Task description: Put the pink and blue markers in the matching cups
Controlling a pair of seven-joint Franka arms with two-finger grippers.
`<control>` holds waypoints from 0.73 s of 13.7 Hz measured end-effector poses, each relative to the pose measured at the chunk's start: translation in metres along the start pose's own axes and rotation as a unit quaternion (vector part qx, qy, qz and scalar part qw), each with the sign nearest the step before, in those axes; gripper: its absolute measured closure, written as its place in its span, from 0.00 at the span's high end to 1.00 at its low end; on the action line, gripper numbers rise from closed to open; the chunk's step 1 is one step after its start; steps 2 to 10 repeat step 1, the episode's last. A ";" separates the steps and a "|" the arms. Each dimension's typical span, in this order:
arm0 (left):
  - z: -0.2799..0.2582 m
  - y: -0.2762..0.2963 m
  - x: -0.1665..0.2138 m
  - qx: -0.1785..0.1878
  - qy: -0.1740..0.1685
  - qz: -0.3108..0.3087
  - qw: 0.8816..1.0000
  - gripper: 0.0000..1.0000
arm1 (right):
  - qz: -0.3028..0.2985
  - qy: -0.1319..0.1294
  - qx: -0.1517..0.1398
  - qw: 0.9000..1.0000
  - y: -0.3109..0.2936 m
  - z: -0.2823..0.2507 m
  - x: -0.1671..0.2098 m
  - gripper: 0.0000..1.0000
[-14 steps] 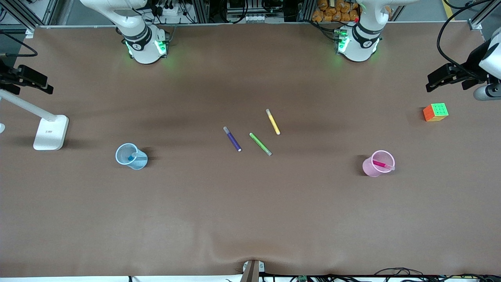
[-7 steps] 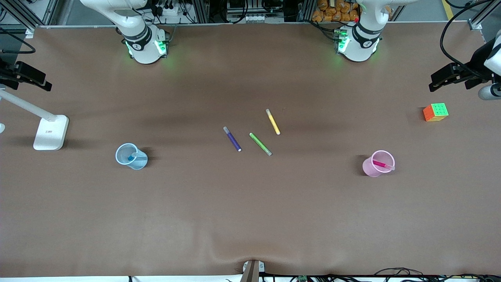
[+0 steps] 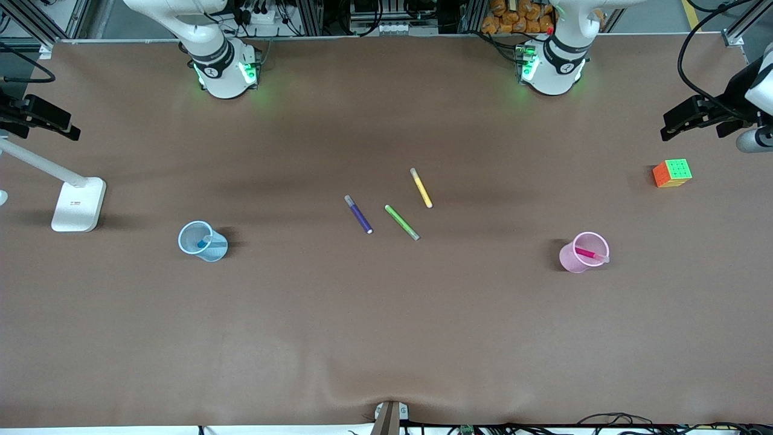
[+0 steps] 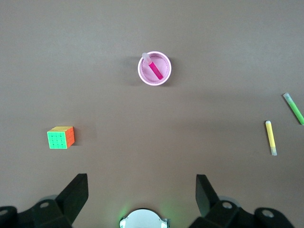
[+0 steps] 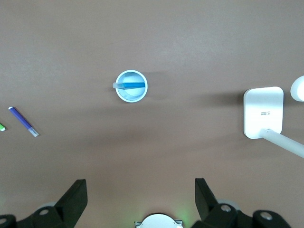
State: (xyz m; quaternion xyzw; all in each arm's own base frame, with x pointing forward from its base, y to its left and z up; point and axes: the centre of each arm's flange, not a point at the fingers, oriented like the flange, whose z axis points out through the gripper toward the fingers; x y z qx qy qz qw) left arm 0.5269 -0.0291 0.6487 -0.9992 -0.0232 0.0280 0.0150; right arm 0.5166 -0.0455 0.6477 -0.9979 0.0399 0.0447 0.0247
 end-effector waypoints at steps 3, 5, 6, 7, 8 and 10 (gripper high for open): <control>0.000 0.000 0.000 0.000 0.000 0.000 1.000 1.00 | 0.000 0.000 0.000 1.000 0.000 0.000 0.000 1.00; 0.000 0.000 0.000 0.000 0.000 0.000 1.000 1.00 | 0.000 0.000 0.000 1.000 0.000 0.000 0.000 1.00; 0.000 0.000 0.000 0.000 0.000 0.000 1.000 1.00 | 0.000 0.000 0.000 1.000 0.000 0.000 0.000 1.00; 0.000 0.000 0.000 0.000 0.000 0.000 1.000 1.00 | 0.000 0.000 0.000 1.000 0.000 0.000 0.000 1.00; 0.000 0.000 0.000 0.000 0.000 0.000 1.000 1.00 | 0.000 0.000 0.000 1.000 0.000 0.000 0.000 1.00; 0.000 0.000 0.000 0.000 0.000 0.000 1.000 1.00 | 0.000 0.000 0.000 1.000 0.000 0.000 0.000 1.00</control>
